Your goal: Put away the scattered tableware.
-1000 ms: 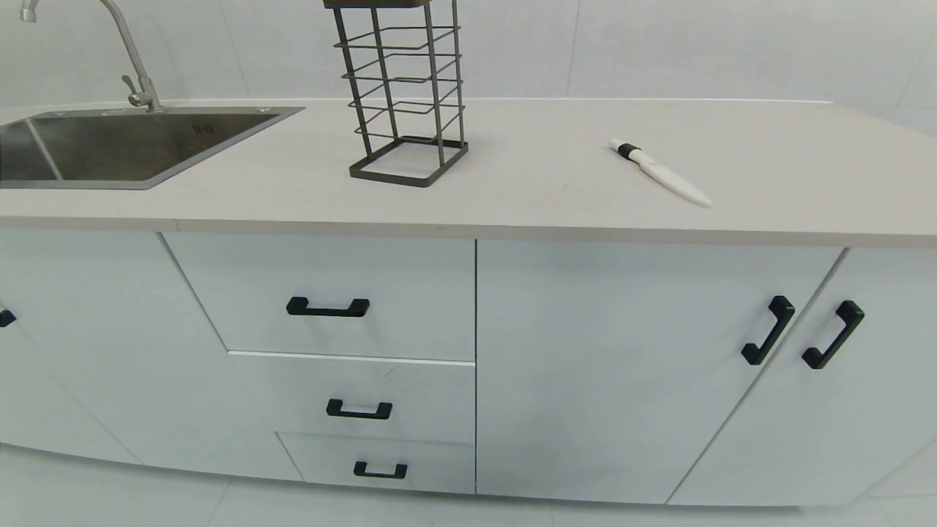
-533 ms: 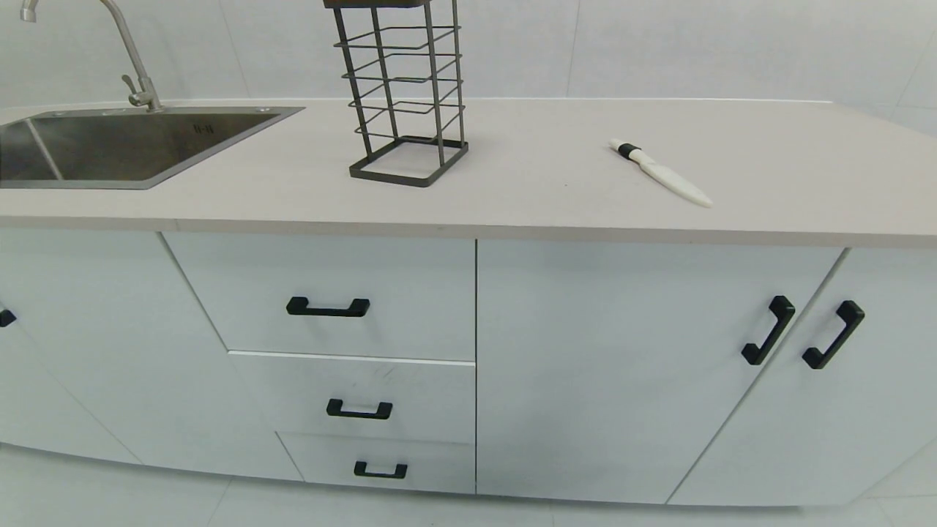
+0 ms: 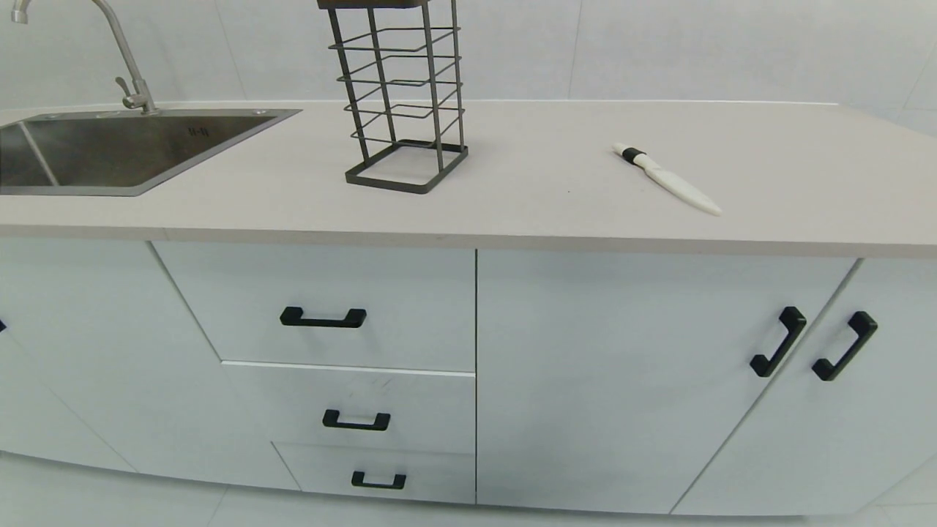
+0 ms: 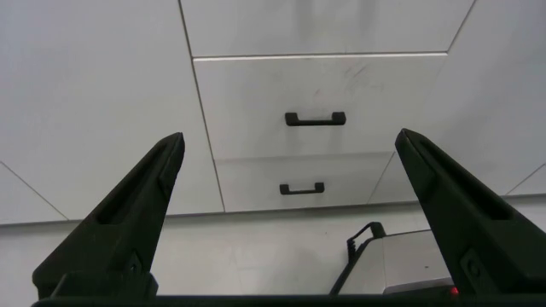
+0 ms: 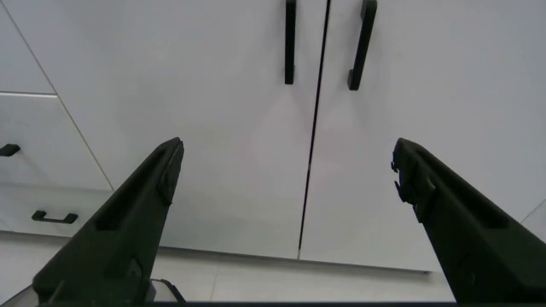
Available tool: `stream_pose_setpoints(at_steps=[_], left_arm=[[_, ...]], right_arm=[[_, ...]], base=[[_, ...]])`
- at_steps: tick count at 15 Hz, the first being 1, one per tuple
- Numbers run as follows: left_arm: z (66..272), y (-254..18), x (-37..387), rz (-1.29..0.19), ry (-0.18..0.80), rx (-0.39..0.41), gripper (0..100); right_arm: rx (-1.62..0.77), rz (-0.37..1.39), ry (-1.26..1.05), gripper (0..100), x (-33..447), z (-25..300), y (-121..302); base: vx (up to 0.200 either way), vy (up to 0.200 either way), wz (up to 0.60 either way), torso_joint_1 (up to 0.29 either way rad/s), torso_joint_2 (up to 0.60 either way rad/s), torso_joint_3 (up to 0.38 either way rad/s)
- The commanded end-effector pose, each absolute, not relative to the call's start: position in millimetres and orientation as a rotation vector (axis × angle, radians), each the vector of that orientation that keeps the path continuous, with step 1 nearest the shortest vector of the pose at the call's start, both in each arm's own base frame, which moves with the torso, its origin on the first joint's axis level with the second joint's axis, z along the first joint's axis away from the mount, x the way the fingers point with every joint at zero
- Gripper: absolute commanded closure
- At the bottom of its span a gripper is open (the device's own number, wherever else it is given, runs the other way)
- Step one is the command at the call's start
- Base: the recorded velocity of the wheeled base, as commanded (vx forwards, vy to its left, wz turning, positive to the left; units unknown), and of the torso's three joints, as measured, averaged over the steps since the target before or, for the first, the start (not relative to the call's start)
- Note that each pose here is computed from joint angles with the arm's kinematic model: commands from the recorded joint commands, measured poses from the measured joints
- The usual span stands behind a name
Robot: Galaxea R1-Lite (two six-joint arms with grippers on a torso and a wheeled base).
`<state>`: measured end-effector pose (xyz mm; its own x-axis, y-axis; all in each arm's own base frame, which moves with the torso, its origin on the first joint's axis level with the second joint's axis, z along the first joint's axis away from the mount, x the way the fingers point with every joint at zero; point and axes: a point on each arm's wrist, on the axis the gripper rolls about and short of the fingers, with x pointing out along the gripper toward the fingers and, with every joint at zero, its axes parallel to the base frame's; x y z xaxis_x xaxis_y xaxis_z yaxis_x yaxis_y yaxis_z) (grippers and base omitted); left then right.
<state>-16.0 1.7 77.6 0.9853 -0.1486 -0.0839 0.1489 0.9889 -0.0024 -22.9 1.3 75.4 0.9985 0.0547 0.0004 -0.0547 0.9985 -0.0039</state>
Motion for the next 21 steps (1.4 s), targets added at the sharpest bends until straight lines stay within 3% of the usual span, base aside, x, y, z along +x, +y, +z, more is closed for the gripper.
stream_pose_setpoints(at_steps=[1,16,21], left_arm=[[77.8,1.6,-15.4,-0.150,0.090,0.005,0],[77.8,1.5,-15.4,-0.152,0.091,0.002,0],[77.8,1.6,-15.4,-0.150,0.091,0.003,0]], right_arm=[[-0.005,0.055,0.000,0,-22.8,75.5,1.3],[-0.005,0.055,0.000,0,-22.8,75.5,1.3],[-0.008,0.057,0.000,0,-22.8,75.5,1.3]], base=[[0.000,0.000,0.00,0.000,0.00,0.000],[0.000,-0.013,0.00,0.000,0.00,0.000],[0.120,0.000,0.00,0.000,0.00,0.002]])
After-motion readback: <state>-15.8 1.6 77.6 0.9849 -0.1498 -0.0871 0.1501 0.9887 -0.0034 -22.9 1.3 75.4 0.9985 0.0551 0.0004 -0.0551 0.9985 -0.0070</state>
